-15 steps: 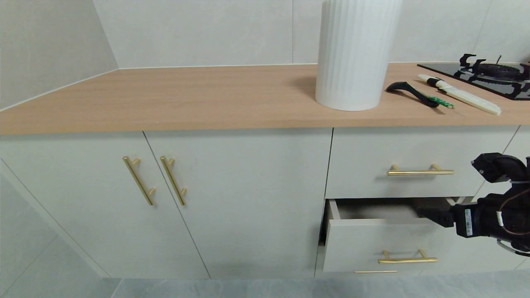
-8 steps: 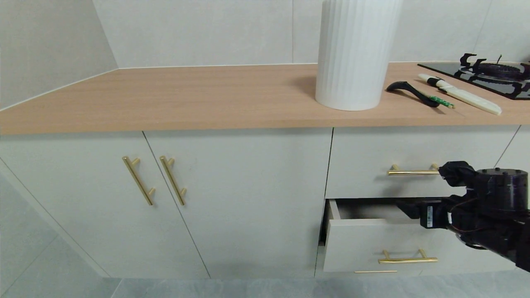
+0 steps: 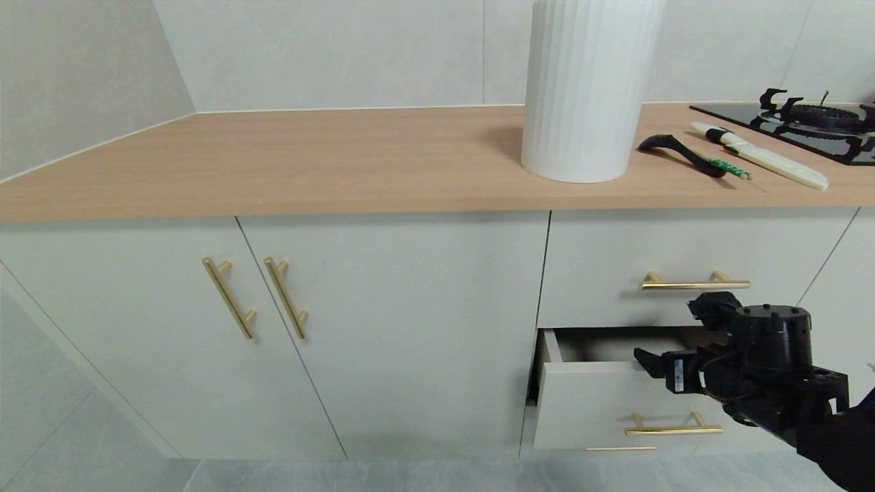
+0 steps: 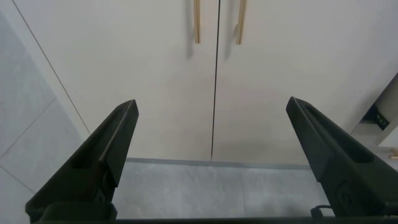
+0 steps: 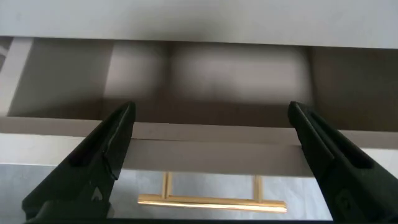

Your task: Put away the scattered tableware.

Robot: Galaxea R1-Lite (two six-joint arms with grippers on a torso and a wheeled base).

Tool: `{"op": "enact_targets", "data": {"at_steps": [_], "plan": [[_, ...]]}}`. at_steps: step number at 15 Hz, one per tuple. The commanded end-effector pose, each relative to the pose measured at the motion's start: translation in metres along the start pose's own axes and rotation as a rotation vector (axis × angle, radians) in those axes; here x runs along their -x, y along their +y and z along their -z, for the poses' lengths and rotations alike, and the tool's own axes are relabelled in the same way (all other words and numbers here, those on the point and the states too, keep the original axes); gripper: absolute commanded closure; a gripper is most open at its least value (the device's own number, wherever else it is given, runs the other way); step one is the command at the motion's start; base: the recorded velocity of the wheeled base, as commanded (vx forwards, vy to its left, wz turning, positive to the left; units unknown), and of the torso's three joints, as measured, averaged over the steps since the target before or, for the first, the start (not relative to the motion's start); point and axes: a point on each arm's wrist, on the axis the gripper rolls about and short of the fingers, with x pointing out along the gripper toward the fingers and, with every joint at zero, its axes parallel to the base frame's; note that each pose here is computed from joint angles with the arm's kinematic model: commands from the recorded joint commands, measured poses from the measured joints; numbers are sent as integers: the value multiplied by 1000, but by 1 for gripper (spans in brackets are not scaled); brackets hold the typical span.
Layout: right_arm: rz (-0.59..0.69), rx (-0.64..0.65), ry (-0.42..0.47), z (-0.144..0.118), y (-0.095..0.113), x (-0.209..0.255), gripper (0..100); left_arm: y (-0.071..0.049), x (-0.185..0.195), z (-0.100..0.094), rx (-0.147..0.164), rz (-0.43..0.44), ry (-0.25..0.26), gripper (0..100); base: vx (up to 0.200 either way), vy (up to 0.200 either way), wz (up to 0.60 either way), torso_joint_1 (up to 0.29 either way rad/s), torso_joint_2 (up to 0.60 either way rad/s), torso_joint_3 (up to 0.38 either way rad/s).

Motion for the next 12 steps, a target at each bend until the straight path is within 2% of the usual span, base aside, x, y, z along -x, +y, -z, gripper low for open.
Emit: {"op": "enact_targets", "data": {"at_steps": [1,7,9,12], "plan": [[1,10,30,8,0,1,0,0,0,0,1,-1,1,0,0,0,0,0,0,0],[1,13,26,2,-3,16,0,0,0,0,1,-1,1,0,0,0,0,0,0,0],[2,21,61,0,-4,24,0,0,0,0,1,-1,1,0,0,0,0,0,0,0],[-26,42,157,-2,-6,41,0,0,0,0,1,-1,1,0,0,0,0,0,0,0]]}}
